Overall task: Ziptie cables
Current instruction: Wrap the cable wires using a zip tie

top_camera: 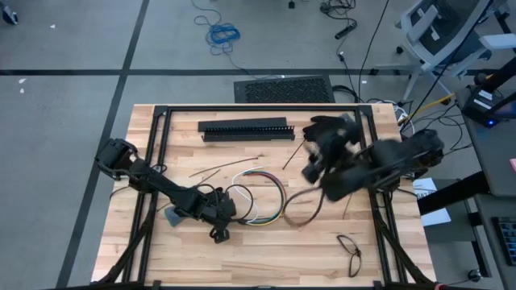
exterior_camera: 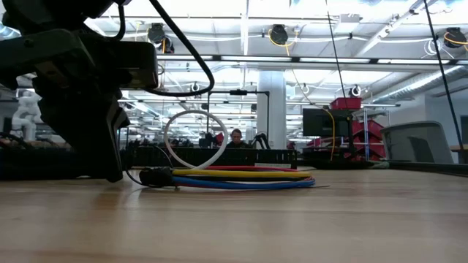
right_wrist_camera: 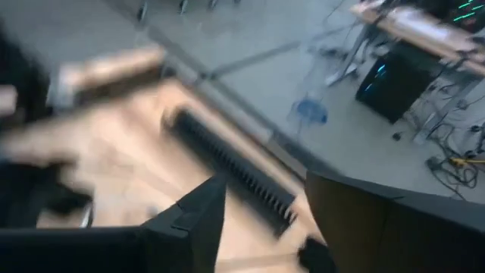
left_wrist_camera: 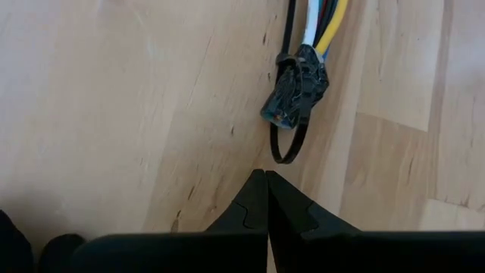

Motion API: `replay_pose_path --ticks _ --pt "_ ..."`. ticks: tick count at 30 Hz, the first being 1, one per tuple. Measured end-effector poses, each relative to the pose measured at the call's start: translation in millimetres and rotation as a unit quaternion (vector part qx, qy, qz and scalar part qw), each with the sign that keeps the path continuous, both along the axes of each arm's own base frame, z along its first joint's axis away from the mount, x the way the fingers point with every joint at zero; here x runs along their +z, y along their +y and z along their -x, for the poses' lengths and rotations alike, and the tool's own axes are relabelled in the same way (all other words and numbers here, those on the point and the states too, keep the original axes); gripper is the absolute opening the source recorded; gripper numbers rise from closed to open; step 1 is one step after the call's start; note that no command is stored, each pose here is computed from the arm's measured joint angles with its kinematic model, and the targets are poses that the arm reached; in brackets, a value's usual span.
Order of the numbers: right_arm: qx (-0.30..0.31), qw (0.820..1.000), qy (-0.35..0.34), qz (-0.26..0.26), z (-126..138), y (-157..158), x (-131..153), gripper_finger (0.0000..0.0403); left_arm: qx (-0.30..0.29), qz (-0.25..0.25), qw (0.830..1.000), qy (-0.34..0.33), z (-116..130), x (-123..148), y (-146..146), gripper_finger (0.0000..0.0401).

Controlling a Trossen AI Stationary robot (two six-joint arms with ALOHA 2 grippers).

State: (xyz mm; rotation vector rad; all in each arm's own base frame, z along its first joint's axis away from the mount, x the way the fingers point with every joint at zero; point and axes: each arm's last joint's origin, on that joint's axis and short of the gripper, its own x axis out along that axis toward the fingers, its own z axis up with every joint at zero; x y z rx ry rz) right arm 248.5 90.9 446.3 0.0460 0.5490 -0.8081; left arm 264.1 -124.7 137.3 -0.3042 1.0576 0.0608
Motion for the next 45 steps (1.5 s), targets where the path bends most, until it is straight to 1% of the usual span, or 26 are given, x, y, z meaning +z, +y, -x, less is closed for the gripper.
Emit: replay_pose_path --ticks 2,4,6,8,12,15,18,19,22,24,27,32,36,39,45 --pt "0.019 0.998 0.047 -0.031 -9 11 -22 0.0157 -0.001 -0.001 1.000 0.001 0 0 0 0.0000" --pt "0.025 0.993 0.093 -0.074 -13 21 -47 0.0141 -0.004 -0.004 1.000 0.001 0 0 0 0.0000" --pt "0.010 0.985 0.127 -0.114 -12 30 -72 0.0128 -0.015 -0.012 1.000 -0.001 0 0 0 0.0000" --pt "-0.022 0.980 0.137 -0.144 -7 40 -96 0.0117 -0.030 -0.021 0.999 -0.002 0 0 0 0.0000" --pt "-0.092 0.972 0.120 -0.179 11 61 -133 0.0093 -0.057 -0.042 0.997 0.008 3 -1 1 0.0000" --pt "-0.149 0.956 0.116 -0.226 25 76 -160 0.0068 -0.076 -0.055 0.996 0.014 4 -2 2 0.0000" --pt "-0.165 0.940 0.077 -0.288 33 94 -187 0.0018 -0.095 -0.076 0.993 0.010 4 -1 3 0.0000" --pt "-0.166 0.935 0.059 -0.307 34 100 -195 0.0010 -0.101 -0.084 0.991 0.007 4 -1 3 0.0000" --pt "-0.192 0.916 0.015 -0.351 39 112 -219 0.0002 -0.113 -0.102 0.988 -0.008 3 2 3 0.0000" --pt "-0.211 0.912 0.007 -0.352 44 117 -232 0.0001 -0.118 -0.115 0.986 -0.018 3 5 4 0.0000" --pt "-0.224 0.908 0.043 -0.352 47 121 -240 0.0001 -0.129 -0.126 0.983 -0.036 4 14 4 0.0000" --pt "-0.225 0.912 0.052 -0.340 50 121 -241 0.0001 -0.138 -0.138 0.978 -0.074 5 24 0 0.0000" --pt "-0.226 0.914 0.054 -0.333 51 120 -241 0.0000 -0.128 -0.121 0.980 -0.097 7 18 -1 0.0000" --pt "-0.226 0.914 0.053 -0.334 51 120 -241 0.0000 -0.115 -0.098 0.984 -0.097 12 10 0 0.0000" --pt "-0.224 0.913 0.051 -0.336 50 120 -240 0.0000 -0.107 -0.090 0.986 -0.094 15 7 -2 0.0000"
